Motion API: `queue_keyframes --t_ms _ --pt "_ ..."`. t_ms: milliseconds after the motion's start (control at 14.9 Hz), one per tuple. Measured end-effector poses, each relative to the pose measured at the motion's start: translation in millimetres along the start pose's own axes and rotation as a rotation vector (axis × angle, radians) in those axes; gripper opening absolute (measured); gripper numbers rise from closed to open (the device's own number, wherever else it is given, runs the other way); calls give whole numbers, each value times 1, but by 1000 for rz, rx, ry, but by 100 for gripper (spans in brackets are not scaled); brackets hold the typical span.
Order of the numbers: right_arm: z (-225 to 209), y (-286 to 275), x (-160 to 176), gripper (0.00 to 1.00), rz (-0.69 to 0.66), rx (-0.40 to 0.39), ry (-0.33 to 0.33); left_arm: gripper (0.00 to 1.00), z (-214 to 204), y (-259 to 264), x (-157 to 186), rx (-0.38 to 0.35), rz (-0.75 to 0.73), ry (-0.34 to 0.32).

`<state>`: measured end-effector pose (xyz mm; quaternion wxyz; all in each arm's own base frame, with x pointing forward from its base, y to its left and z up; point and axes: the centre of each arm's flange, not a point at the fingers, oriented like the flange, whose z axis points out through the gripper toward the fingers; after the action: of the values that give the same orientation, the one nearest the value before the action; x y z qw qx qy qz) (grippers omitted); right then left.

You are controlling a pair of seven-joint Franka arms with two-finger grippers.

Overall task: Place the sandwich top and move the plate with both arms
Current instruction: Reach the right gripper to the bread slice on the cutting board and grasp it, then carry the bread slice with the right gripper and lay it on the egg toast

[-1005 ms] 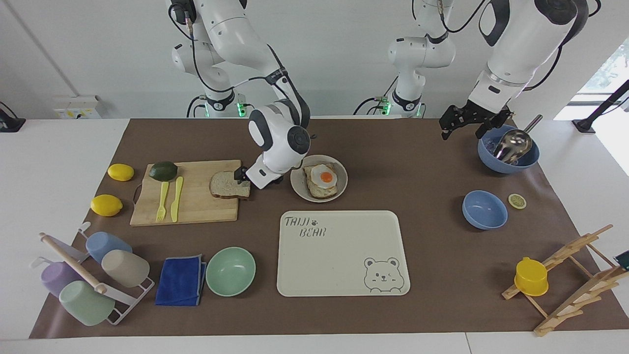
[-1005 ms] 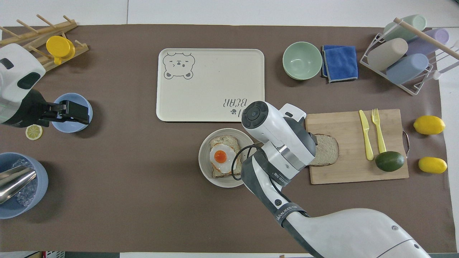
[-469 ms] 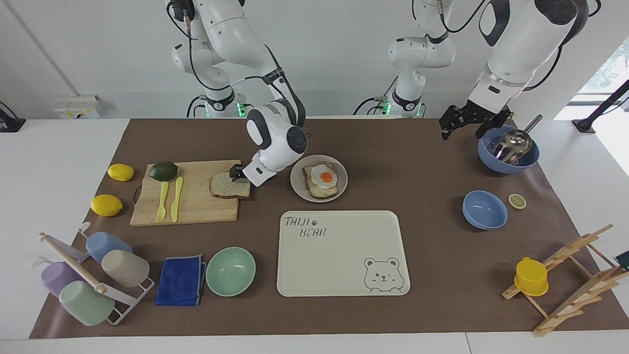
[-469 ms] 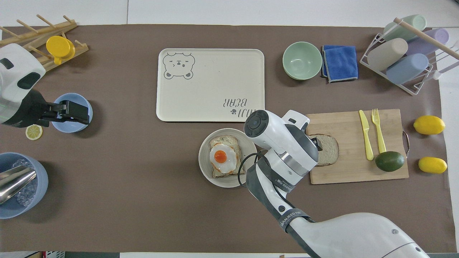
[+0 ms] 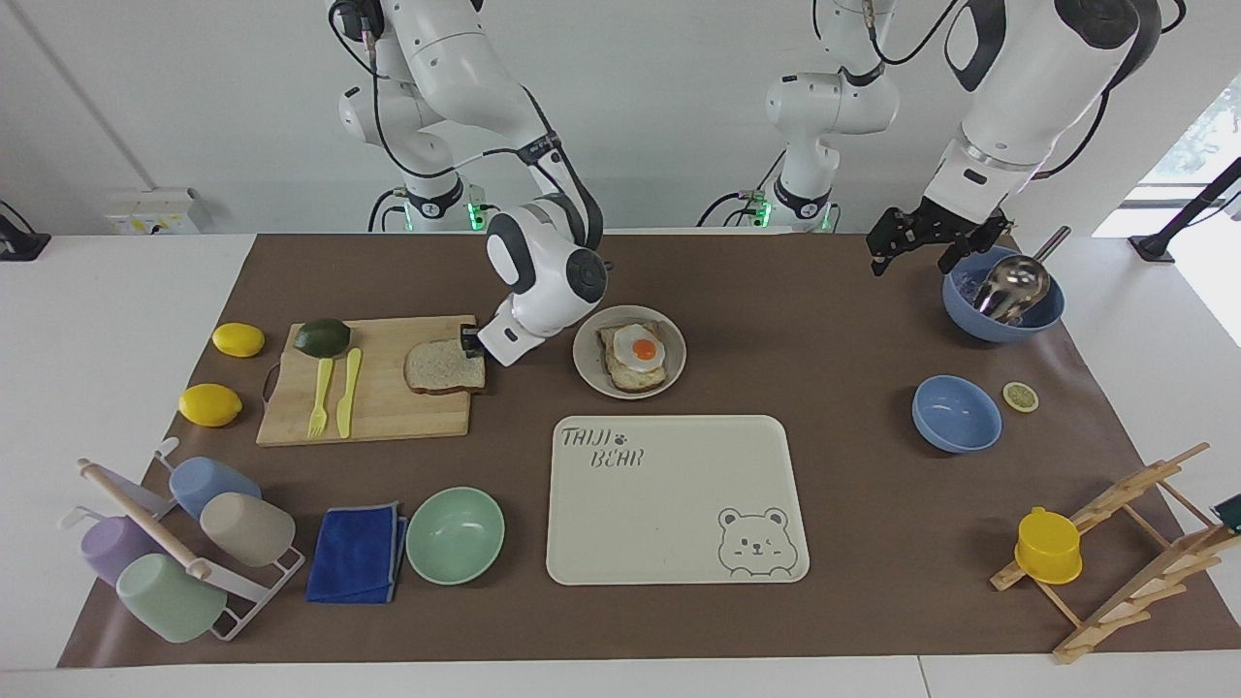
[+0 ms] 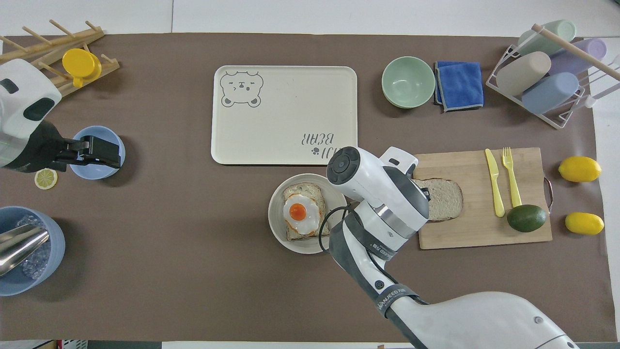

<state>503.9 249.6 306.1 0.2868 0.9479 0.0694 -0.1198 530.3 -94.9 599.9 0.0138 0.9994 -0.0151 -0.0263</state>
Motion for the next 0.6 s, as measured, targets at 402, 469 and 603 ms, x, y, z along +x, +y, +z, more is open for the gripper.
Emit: queue_keyframes --t_ms 402,469,603 --pt "-150 -61 -37 7 -105 73 173 100 0 0 0 0 0 0" --pt "-161 -78 -47 7 -123 80 189 100 0 0 0 0 0 0" --pt "-173 -109 -65 7 -118 100 210 100 0 0 0 0 0 0"
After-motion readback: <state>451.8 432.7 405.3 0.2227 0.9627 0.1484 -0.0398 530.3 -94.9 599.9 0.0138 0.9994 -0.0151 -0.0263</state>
